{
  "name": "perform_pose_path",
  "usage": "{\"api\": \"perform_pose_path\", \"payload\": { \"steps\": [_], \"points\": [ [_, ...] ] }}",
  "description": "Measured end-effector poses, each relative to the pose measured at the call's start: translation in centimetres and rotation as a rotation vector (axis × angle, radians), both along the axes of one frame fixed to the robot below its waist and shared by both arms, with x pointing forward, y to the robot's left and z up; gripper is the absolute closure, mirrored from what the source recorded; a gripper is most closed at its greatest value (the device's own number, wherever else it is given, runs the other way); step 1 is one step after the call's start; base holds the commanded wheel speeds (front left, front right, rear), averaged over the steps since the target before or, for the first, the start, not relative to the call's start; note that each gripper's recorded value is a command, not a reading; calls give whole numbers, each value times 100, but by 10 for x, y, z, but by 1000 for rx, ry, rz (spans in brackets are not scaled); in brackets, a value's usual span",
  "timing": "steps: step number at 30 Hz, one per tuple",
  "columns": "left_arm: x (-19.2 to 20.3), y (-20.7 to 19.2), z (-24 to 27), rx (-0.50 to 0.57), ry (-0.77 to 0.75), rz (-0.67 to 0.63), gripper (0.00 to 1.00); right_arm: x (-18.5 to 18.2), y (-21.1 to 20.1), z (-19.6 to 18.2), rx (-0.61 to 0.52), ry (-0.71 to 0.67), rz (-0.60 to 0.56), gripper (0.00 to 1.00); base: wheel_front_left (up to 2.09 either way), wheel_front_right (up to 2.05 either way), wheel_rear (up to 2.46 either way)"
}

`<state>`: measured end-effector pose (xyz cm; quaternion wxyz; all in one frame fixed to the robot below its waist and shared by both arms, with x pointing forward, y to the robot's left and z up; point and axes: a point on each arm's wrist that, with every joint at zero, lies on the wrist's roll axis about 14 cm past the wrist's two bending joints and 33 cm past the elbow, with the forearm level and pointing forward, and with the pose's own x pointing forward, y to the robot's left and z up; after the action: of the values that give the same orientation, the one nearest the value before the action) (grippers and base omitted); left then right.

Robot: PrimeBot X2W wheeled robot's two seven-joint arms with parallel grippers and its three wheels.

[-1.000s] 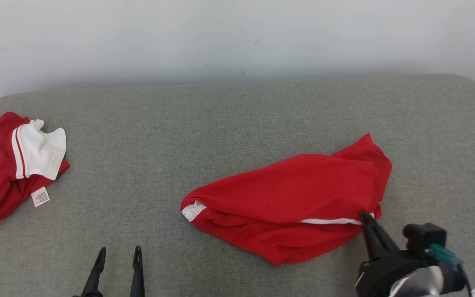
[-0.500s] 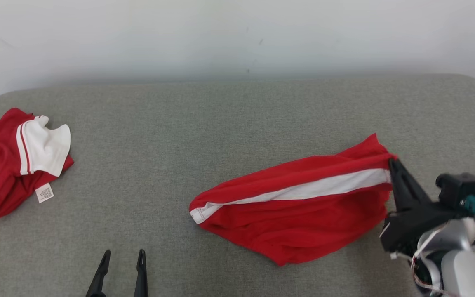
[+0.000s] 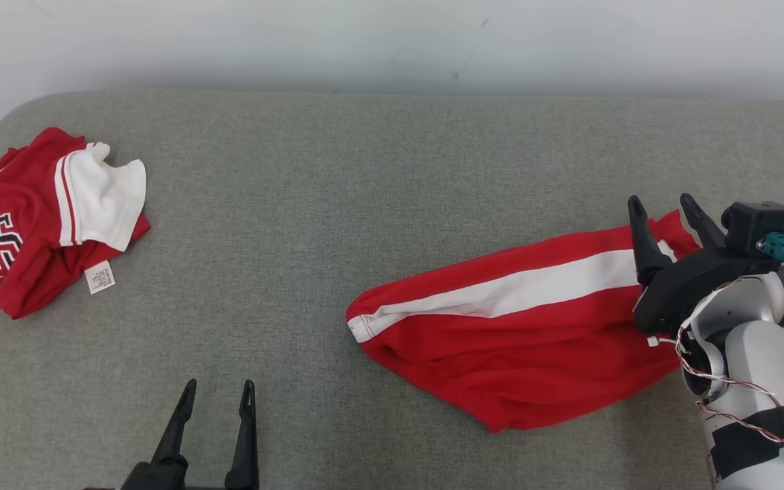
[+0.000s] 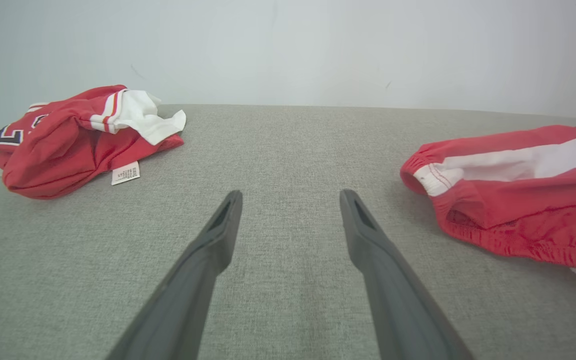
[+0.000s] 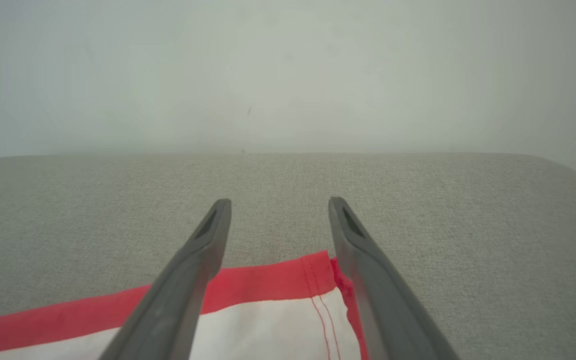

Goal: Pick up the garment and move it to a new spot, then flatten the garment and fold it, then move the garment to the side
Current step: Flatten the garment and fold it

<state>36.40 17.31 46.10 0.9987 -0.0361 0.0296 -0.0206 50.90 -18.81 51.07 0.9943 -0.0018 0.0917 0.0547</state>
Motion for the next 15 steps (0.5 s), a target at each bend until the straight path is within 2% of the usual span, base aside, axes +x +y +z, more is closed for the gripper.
{"api": "perform_pose_path", "payload": {
  "steps": [6, 15],
  "points": [
    [2, 0, 2, 1, -7, 4, 0, -2, 0, 11, 14, -78, -9, 0, 0, 0, 0],
    [5, -12, 7, -5, -23, -31, 0, -47, -7, 13, 27, -161, -48, 0, 0, 0, 0]
  ]
}}
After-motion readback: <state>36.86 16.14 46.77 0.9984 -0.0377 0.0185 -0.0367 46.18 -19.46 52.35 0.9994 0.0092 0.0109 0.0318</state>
